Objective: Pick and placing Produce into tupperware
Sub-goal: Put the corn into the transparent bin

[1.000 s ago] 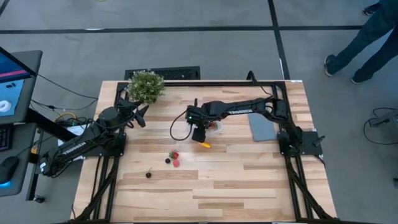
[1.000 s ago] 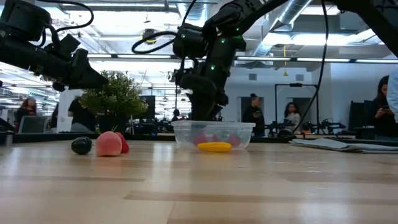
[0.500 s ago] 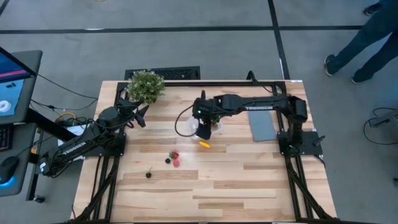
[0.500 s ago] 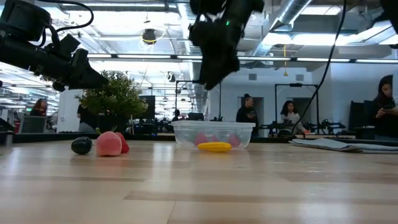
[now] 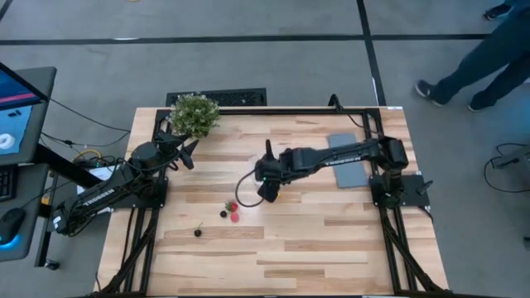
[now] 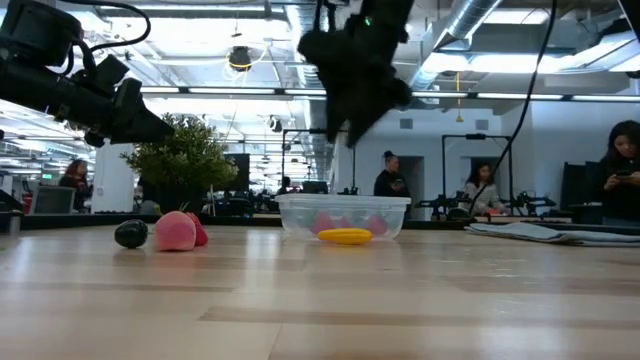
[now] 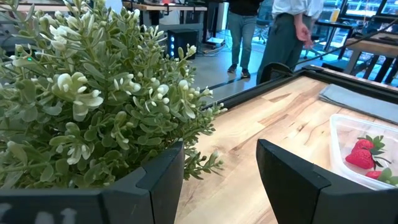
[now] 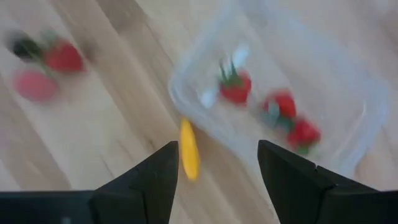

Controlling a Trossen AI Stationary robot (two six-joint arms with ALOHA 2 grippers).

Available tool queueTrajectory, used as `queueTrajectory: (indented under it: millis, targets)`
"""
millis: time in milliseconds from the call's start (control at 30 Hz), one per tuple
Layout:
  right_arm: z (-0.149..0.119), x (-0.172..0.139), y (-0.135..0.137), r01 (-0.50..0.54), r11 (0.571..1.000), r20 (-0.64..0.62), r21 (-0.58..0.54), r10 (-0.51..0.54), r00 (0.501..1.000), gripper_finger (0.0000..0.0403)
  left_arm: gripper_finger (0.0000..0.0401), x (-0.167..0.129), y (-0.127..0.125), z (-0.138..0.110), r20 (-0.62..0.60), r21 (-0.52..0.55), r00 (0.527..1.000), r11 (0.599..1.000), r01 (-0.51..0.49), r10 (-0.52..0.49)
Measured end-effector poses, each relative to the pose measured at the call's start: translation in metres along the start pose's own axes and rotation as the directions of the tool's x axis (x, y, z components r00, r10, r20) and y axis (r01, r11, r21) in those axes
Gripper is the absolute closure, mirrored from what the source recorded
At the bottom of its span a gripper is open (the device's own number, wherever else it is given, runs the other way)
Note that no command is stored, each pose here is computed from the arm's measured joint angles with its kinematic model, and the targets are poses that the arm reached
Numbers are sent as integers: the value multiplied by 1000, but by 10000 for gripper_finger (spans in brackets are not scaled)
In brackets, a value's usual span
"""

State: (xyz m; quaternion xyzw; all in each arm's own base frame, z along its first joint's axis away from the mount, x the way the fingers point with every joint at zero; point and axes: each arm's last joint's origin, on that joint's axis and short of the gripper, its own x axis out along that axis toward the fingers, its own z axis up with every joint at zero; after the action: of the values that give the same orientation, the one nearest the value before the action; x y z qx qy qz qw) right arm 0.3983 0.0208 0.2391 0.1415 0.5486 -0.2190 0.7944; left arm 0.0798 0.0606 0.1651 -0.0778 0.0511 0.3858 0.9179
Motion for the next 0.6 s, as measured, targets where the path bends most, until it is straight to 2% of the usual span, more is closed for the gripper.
queueTrajectory:
  millis: [200, 600]
  targets:
    - [-6, 10, 4, -18, 992, 20, 126, 15, 1000, 158, 209, 0, 0, 0, -1, 0, 1000, 1000, 0, 0]
    - [-44, 32, 29, -10, 984, -22, 176, 14, 1000, 158, 209, 0, 0, 0, 0, 0, 1000, 1000, 0, 0]
